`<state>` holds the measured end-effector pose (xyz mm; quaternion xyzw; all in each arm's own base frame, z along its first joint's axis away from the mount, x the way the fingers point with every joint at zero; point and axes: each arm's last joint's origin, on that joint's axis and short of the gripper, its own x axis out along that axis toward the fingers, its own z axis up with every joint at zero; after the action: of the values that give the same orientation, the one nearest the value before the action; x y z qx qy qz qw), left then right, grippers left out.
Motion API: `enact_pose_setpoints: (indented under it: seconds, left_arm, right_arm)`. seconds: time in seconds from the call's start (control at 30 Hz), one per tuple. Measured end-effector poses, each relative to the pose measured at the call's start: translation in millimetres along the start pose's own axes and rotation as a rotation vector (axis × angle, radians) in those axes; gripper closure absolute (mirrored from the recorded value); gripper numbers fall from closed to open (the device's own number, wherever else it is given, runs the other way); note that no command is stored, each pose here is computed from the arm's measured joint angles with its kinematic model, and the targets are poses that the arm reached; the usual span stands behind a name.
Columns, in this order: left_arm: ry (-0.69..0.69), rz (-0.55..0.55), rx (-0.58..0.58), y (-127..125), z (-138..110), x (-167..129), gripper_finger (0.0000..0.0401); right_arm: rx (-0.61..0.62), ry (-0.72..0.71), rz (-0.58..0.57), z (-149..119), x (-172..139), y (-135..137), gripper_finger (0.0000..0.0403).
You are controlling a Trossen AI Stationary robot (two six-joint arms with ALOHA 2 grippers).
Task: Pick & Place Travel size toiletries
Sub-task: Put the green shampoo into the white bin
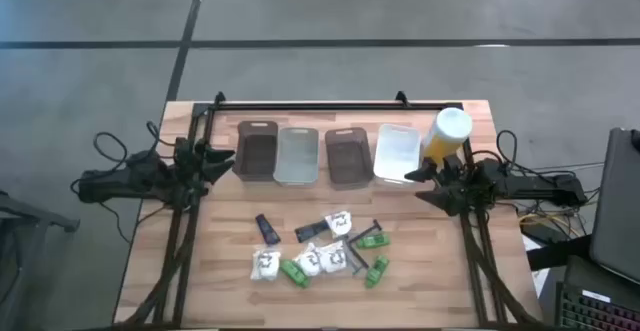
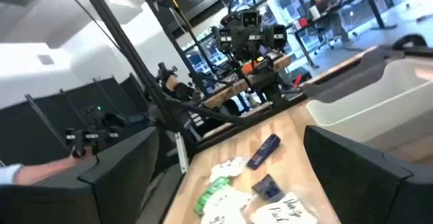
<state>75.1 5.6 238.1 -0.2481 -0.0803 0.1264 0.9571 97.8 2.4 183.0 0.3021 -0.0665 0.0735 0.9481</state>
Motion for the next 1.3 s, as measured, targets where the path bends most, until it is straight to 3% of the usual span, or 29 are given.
enact_pose_setpoints:
  seconds: [0.1,0.27,0.33,0.63,0.77,1.0,1.3]
  left_arm:
    - [0.003,-0.012,-0.118,-1,0,1,0.0192]
    - [0.046,0.006,-0.384,1,-8,6,0.0192]
    - [0.077,0.011,-0.462,2,-14,9,0.0192]
    - [0.062,-0.012,-0.629,7,-33,22,0.0192]
    - [0.055,-0.066,-0.697,4,-32,25,0.0192]
    - [0.192,-0.105,-0.813,3,-41,29,0.0192]
    - [0.222,-0.069,-0.711,8,-50,30,0.0192]
  right_arm:
    - [0.098,-0.001,0.000,0,0,0,0.0039]
    - [0.422,0.012,0.012,0,0,0,0.0039]
    - [0.486,0.014,0.013,0,0,0,0.0039]
    - [0.486,-0.061,-0.050,1,0,-2,0.0039]
    - [0.580,-0.051,-0.037,1,0,-1,0.0039]
    - [0.611,-0.016,-0.036,-1,0,-2,0.0039]
    - [0.573,-0.014,-0.050,-2,0,-3,0.0039]
